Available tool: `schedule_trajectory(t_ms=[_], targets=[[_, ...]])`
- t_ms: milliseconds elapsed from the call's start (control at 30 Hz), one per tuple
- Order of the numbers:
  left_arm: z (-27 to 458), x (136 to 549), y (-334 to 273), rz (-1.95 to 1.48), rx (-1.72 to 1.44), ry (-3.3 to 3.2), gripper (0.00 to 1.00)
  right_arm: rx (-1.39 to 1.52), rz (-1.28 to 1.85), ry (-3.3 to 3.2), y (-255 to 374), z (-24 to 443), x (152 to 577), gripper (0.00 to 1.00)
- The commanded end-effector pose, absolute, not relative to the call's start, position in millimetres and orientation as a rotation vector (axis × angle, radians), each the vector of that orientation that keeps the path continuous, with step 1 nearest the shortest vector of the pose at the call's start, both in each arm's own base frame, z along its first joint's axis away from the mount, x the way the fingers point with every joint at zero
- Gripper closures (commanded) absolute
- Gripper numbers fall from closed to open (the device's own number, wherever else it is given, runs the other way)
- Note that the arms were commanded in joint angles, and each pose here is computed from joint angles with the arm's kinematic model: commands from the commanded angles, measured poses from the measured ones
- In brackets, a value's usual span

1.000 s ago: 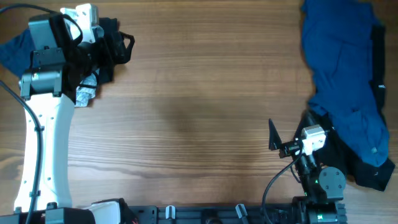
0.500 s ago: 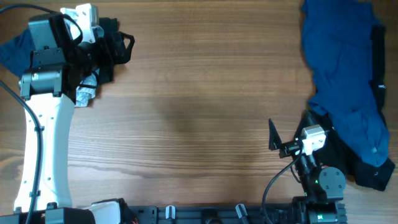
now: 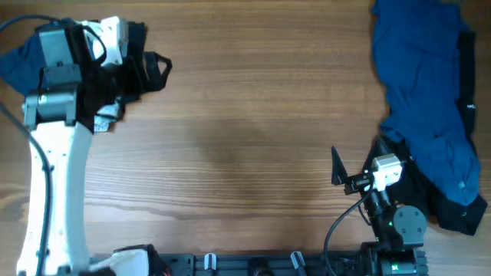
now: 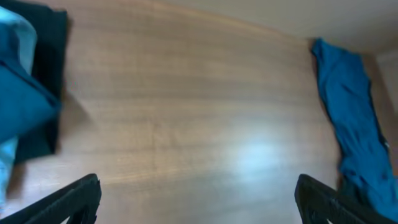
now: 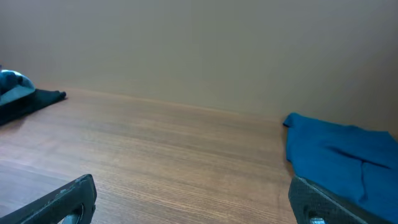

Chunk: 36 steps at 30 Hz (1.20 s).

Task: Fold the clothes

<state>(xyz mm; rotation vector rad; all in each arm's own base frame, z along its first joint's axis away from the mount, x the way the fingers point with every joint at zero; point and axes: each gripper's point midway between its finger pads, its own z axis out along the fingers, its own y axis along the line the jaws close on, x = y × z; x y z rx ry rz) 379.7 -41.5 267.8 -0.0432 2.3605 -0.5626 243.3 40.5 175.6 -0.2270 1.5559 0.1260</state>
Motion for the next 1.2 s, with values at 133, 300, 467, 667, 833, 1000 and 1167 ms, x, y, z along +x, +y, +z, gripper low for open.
schedule_trajectory(t_ms=[133,300,467,667,833,1000,1167], targets=[[334,309,-49,-0.484,0.024,2.171,0.00,-0.207,0.129,1.553,39,176,243,0.00],[338,276,-41,-0.378,0.022,2.029,0.00,-0.207,0.128,1.553,39,176,243,0.00],[327,256,-37,-0.326,0.037,1.859,0.00,-0.207,0.128,1.553,39,176,243,0.00],[296,249,-37,-0.303,0.074,1.667,0.00,-0.207,0.129,1.553,39,176,243,0.00],[266,249,-40,-0.293,0.110,1.513,0.00,-0.207,0.129,1.553,39,176,243,0.00],[238,246,-42,-0.291,0.127,1.449,0.00,-0.207,0.129,1.553,39,176,243,0.00],[228,241,-42,-0.291,0.131,1.438,0.00,-0.207,0.129,1.553,39,176,243,0.00]])
